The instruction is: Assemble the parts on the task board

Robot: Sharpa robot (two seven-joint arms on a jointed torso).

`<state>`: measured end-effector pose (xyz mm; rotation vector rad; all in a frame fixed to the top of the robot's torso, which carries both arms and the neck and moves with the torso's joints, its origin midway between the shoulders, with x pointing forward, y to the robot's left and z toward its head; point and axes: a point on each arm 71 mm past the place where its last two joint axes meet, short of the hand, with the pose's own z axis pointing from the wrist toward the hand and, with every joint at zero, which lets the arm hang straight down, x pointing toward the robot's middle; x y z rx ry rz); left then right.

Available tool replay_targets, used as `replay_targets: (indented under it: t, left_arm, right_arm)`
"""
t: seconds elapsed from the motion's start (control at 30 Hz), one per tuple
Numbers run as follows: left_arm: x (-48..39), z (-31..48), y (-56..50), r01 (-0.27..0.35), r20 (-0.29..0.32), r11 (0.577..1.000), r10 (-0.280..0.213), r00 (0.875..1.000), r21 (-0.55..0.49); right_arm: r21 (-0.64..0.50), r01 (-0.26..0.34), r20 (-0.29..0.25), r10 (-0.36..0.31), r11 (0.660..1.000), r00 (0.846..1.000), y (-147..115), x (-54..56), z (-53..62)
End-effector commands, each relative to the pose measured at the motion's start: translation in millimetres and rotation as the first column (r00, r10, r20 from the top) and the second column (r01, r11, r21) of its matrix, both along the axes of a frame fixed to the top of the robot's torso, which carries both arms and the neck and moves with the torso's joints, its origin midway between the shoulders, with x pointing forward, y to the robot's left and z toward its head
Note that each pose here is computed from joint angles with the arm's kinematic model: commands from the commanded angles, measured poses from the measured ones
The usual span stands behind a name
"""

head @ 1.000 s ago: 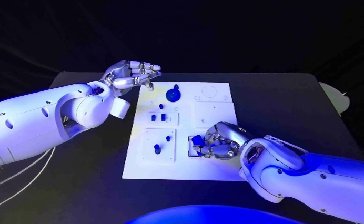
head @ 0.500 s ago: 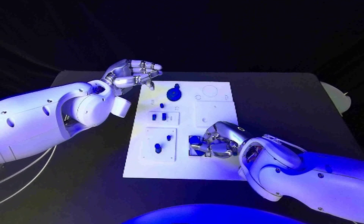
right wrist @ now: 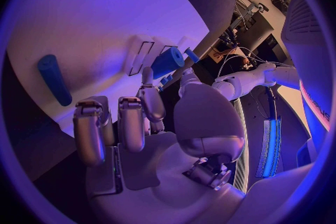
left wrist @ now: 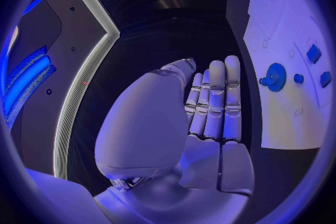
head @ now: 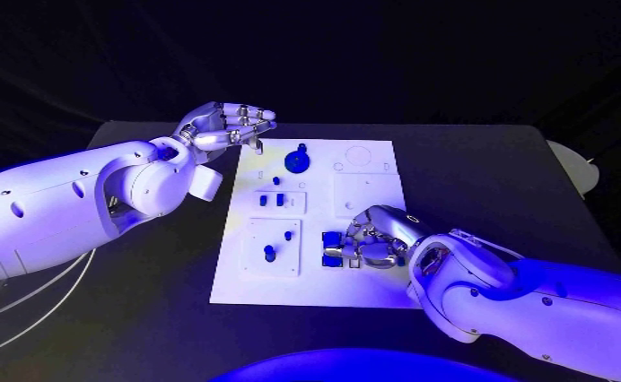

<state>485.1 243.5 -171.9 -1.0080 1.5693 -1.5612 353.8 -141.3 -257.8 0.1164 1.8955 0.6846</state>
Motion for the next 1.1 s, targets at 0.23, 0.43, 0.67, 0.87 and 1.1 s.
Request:
replay_targets:
  t: [0.23,0.43,0.67,0.87,1.1]
  left_arm:
    - [-0.9,1.1,-1.1,0.014,0.001,1.000,-0.014,1.000,-0.012]
    - [-1.0,1.2,-0.6,0.013,0.001,1.000,-0.013,1.000,-0.012]
    - [-1.1,1.2,-0.6,0.013,0.001,1.000,-0.013,1.000,-0.012]
    - [-1.0,1.1,-0.7,0.013,0.001,1.000,-0.013,1.000,-0.012]
    - [-0.9,1.1,-0.6,0.013,0.002,1.000,-0.013,1.000,-0.012]
  right_arm:
    - [0.013,-0.026,0.049,0.025,1.000,0.999,1,-4.9,6.2]
    - [0.011,-0.046,0.049,0.045,0.999,0.998,0,-7.9,7.5]
    - [-0.008,-0.061,0.038,0.062,0.998,0.997,0,-8.1,5.6]
    - [-0.025,-0.068,0.034,0.068,0.997,0.997,1,-6.9,3.6]
    - [-0.018,-0.032,0.065,0.033,0.999,0.997,-7,-4.7,5.7]
